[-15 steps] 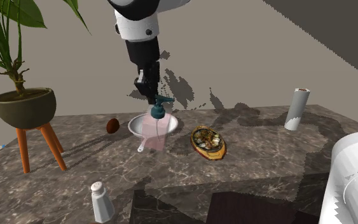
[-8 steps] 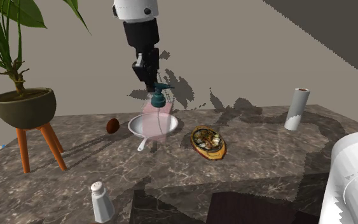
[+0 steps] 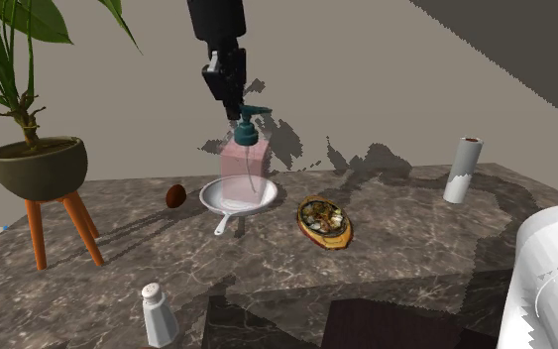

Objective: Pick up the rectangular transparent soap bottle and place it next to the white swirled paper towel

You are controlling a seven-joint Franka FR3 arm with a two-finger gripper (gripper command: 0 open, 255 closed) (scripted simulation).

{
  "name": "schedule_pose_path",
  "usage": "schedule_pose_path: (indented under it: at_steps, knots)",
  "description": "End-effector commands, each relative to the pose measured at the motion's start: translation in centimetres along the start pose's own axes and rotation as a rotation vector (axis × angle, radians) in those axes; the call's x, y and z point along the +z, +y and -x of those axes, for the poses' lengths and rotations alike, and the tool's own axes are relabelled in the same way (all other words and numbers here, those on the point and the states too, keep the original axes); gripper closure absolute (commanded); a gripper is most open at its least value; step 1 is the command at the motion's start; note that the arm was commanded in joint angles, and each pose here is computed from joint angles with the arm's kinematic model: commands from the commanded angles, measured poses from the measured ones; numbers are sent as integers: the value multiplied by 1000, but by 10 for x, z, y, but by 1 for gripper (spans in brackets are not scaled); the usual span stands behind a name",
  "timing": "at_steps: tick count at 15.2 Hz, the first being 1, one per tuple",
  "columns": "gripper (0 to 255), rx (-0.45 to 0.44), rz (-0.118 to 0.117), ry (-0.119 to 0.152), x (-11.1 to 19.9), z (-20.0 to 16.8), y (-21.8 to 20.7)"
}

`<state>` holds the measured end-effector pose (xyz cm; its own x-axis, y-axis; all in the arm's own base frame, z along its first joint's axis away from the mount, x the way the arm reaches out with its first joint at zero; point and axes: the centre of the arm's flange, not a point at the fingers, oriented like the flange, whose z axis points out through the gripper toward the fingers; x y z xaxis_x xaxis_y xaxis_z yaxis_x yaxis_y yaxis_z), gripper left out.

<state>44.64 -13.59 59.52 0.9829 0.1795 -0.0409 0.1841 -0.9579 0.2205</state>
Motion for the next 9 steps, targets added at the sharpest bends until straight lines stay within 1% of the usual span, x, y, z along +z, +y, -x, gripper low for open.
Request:
schedule_pose_path:
  at_steps: [1,9]
  knots:
    - [255,0,0,0,-10,1,3]
    - [255,0,0,0,-51,2,12]
